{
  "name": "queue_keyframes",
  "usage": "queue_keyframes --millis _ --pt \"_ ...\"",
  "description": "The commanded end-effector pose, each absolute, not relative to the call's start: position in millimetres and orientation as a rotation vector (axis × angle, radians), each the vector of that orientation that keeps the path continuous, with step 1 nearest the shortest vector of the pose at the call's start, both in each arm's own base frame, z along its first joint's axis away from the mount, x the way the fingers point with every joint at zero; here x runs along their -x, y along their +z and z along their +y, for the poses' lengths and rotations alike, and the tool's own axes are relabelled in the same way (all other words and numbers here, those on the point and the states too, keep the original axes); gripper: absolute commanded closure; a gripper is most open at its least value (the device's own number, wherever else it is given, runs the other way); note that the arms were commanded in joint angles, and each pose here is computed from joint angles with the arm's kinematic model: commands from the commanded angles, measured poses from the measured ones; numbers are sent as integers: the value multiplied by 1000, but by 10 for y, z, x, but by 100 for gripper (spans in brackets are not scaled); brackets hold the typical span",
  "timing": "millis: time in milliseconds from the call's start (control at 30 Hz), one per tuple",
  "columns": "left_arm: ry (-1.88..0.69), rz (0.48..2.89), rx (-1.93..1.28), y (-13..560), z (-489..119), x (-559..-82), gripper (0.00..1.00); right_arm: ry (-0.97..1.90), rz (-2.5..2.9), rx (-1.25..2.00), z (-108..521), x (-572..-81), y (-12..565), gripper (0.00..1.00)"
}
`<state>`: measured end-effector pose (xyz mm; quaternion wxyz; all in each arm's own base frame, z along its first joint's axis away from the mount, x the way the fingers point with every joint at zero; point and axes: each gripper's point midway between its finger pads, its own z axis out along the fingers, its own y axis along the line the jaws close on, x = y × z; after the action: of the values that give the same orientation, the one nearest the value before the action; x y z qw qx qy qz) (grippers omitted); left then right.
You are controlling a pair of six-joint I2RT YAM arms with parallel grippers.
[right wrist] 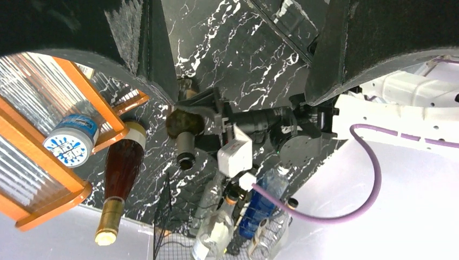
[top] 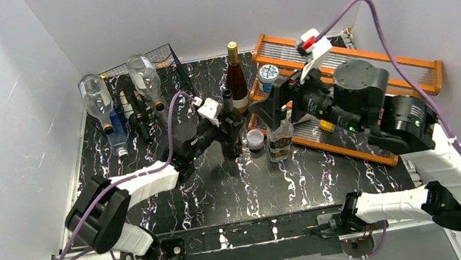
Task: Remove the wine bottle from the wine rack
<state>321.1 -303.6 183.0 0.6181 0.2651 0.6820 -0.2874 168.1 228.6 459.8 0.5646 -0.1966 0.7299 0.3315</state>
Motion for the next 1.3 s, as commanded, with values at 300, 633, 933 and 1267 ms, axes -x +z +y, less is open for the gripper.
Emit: queue_keyframes --millis 300,633,933,1267 --pt "-648 1262 -476 2680 -3268 -3967 79 786 1738 417 2254 -1682 4555 2" --pt "-696 1272 -483 2591 -3334 -4031 80 781 1742 411 2249 -1690 4526 2" --pt "-681 1323 -515 2464 -3295 -3967 30 779 1756 442 2369 -1726 4452 2" --pt "-651 1379 -498 2510 -3088 -3794 2 782 1765 465 2464 -1748 4387 2"
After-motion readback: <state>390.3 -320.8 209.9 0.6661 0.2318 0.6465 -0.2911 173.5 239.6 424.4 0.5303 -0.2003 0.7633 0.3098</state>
